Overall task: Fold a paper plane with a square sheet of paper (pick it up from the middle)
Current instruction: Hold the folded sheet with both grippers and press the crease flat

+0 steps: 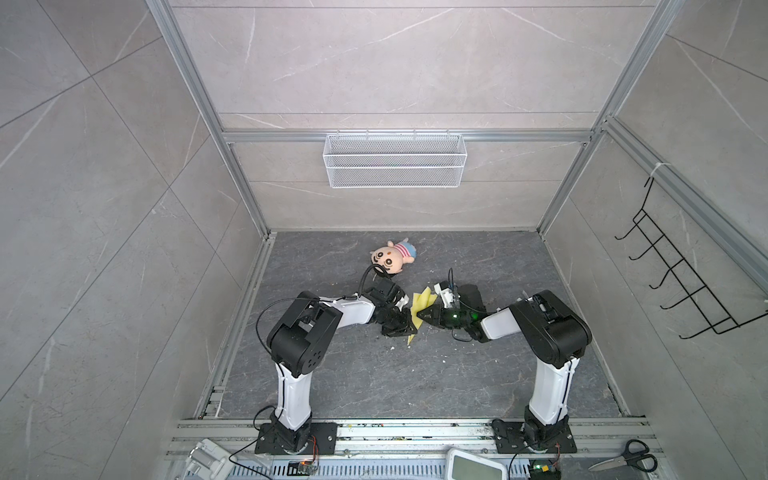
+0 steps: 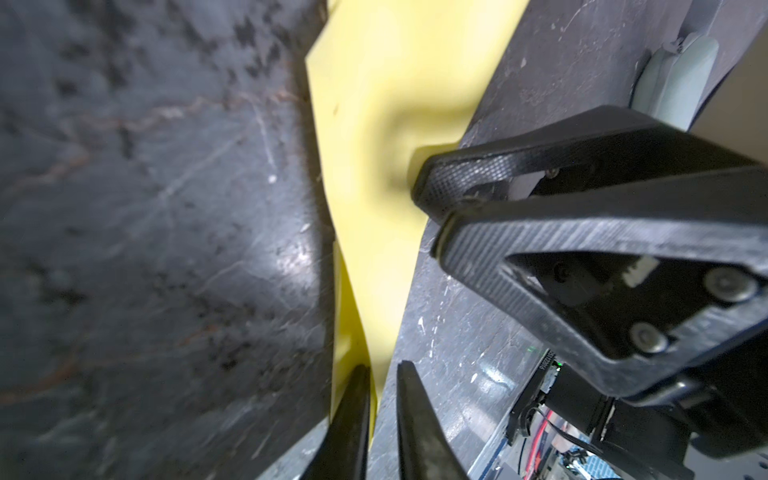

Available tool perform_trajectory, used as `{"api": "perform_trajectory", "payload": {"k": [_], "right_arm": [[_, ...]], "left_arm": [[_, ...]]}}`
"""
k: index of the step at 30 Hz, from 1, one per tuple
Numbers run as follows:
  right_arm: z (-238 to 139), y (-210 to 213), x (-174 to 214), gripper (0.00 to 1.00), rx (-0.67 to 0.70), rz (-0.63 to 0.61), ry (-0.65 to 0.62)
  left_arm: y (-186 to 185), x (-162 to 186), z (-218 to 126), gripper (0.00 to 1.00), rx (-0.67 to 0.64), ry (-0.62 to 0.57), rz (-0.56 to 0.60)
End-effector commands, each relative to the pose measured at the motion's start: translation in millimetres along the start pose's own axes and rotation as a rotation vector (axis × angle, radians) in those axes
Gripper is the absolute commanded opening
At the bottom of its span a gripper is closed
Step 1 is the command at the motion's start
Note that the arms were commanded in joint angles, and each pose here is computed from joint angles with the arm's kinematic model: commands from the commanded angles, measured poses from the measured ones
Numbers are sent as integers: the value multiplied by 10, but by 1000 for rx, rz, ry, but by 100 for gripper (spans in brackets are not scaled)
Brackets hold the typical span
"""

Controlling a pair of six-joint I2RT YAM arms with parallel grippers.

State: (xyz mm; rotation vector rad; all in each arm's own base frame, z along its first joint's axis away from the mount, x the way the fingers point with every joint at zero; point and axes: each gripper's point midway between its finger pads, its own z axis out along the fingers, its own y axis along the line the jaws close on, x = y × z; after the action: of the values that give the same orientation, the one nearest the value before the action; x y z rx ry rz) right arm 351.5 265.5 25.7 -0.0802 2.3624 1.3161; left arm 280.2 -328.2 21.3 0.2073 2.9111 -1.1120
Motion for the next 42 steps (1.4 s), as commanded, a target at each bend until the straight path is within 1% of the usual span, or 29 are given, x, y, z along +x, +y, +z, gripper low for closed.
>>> {"api": "perform_trajectory", "payload": {"k": [1, 8, 13, 17, 24, 32, 34, 37, 39, 42], "right_arm": [[10, -309, 104, 28, 128, 74, 10], [5, -329, 117, 27, 138, 78, 14], [4, -356, 134, 27, 152, 84, 22], [4, -372, 152, 27, 159, 87, 28], [3, -381, 152, 26, 162, 90, 28], [1, -389, 153, 26, 166, 92, 29], [3, -388, 154, 26, 167, 92, 29], [6, -382, 152, 26, 166, 92, 30], [0, -380, 143, 26, 167, 91, 28], [0, -384, 146, 26, 171, 90, 28]], "left_arm": [[164, 91, -69, 14, -83, 10, -11], [143, 81, -150, 13, -95, -13, 1], [34, 72, -236, 20, -72, -32, 51], [46, 81, -229, 21, -78, -30, 59], [200, 97, -210, 12, -148, -22, 36], [235, 129, -175, 10, -166, -4, 33], [209, 138, -183, 10, -162, 0, 40], [116, 126, -254, 14, -143, -8, 63], [8, 77, -343, 19, -123, -30, 88], [-168, -23, -454, 21, -67, -78, 99]]}}
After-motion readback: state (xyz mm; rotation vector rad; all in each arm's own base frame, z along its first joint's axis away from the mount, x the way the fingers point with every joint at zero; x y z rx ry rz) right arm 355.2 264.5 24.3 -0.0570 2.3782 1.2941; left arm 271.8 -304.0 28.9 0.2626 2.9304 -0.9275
